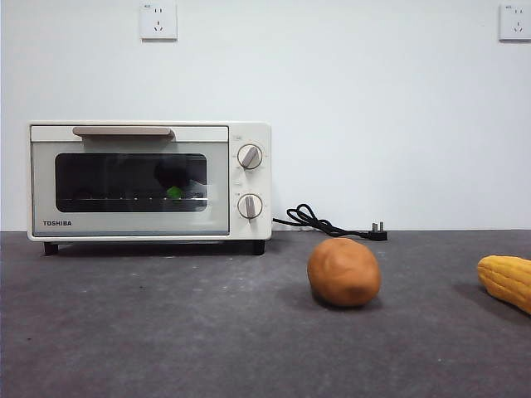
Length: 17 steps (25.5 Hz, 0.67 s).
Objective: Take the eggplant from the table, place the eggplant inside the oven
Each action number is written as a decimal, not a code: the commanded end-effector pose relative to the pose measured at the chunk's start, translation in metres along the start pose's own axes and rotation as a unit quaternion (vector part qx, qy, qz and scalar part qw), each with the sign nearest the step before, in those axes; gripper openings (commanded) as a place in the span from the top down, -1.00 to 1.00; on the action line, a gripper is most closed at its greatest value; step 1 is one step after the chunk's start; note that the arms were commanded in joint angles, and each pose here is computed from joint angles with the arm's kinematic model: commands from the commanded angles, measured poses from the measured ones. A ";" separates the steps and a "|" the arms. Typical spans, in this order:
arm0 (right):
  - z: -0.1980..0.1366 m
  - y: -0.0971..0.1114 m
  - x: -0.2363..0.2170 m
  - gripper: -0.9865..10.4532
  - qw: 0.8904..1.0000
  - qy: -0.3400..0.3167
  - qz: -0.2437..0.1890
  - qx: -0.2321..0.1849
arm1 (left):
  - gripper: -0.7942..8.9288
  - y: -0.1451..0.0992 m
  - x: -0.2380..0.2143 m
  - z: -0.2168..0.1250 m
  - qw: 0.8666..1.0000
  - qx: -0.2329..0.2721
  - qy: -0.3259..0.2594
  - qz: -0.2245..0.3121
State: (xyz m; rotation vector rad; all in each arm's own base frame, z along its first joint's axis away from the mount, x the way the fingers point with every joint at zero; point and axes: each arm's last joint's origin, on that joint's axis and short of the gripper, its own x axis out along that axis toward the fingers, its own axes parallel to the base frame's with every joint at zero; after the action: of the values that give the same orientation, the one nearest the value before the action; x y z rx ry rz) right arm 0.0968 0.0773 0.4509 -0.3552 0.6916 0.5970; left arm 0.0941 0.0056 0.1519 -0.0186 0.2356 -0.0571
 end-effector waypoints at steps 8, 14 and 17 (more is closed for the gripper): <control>-0.022 -0.027 -0.056 0.83 0.970 -0.151 -0.136 0.131 | 0.84 0.001 0.001 -0.002 1.000 -0.004 -0.001 0.003; -0.049 -0.018 -0.103 0.83 0.917 -0.228 -0.297 0.141 | 0.84 0.001 0.001 -0.002 1.000 -0.004 -0.001 0.004; -0.056 -0.012 -0.111 0.83 0.903 -0.248 -0.320 0.141 | 0.85 0.001 0.001 -0.002 1.000 -0.004 -0.001 0.003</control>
State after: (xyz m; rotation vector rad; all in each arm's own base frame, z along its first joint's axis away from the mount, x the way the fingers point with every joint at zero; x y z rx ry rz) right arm 0.0126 -0.0026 0.4890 -0.1103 0.1483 -0.0473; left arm 0.0941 0.0056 0.1519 -0.0186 0.2356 -0.0571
